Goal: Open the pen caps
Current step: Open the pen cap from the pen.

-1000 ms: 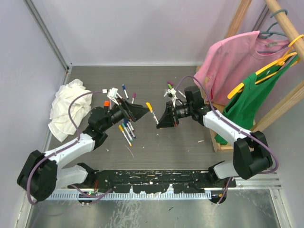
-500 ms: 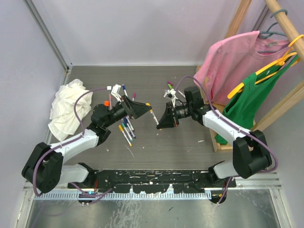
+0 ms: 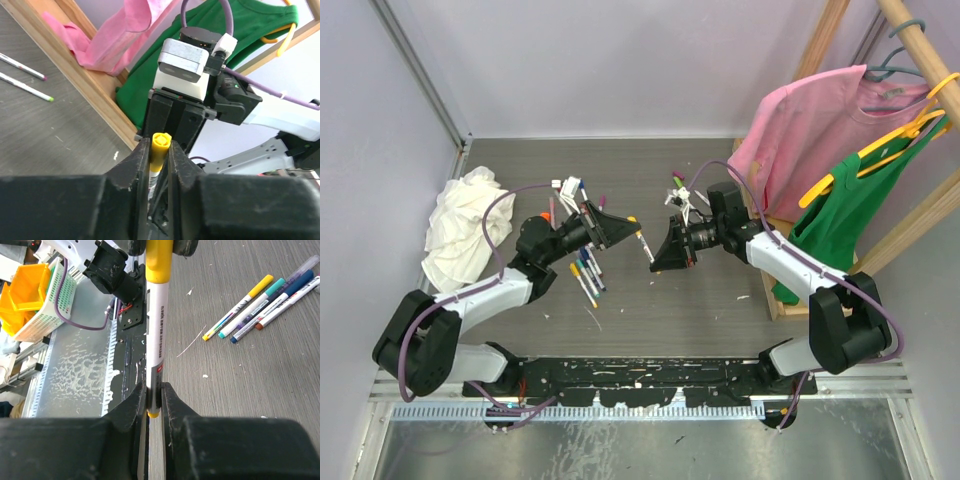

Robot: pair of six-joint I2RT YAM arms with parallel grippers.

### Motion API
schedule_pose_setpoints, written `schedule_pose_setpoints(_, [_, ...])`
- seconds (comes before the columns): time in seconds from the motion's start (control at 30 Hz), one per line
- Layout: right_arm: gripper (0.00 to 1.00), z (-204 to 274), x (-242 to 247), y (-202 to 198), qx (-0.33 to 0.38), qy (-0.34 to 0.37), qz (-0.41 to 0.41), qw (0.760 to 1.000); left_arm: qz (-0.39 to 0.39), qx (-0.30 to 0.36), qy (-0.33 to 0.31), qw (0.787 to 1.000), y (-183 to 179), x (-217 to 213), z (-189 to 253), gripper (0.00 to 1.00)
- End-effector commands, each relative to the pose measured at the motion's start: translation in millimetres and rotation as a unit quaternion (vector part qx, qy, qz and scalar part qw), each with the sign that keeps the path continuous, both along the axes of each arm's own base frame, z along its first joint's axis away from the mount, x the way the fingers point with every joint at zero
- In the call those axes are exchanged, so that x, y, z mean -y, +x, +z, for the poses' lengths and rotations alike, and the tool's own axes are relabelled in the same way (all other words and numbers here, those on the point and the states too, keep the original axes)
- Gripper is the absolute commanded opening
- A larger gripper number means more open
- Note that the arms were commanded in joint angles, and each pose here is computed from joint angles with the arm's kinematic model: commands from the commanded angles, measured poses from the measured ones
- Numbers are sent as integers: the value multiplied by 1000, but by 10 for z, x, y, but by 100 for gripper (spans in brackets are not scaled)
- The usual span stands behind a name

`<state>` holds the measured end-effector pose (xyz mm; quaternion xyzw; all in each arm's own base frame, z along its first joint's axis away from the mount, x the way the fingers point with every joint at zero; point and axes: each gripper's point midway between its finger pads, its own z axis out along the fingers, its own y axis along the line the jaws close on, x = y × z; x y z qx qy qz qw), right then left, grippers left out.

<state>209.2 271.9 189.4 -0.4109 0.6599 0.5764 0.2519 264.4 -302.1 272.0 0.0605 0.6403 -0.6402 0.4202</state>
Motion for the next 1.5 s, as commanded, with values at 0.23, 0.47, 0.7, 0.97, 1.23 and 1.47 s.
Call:
schedule_pose_setpoints(0.23, [23, 176, -47, 75, 26, 17, 7, 999, -10, 68, -7, 998, -41, 0, 228, 0])
schedule_pose_setpoints(0.47, [50, 154, -55, 153, 21, 9, -24, 999, 31, 73, 13, 997, -61, -6, 134, 0])
schedule_pose_setpoints(0.7, [49, 127, -62, 218, 28, 8, -49, 998, 88, 75, 27, 993, -112, 49, 19, 0])
schedule_pose_setpoints(0.97, [37, 105, -93, 213, 29, 5, -50, 998, 139, 71, 16, 988, -114, -16, -8, 0])
schedule_pose_setpoints(1.23, [22, 95, -134, 180, 33, 4, -44, 999, 144, 62, 9, 988, -127, 22, -58, 0])
schedule_pose_setpoints(1.47, [1, 103, -136, 166, 33, 2, -36, 999, 188, 61, -17, 980, -49, -128, 5, 0])
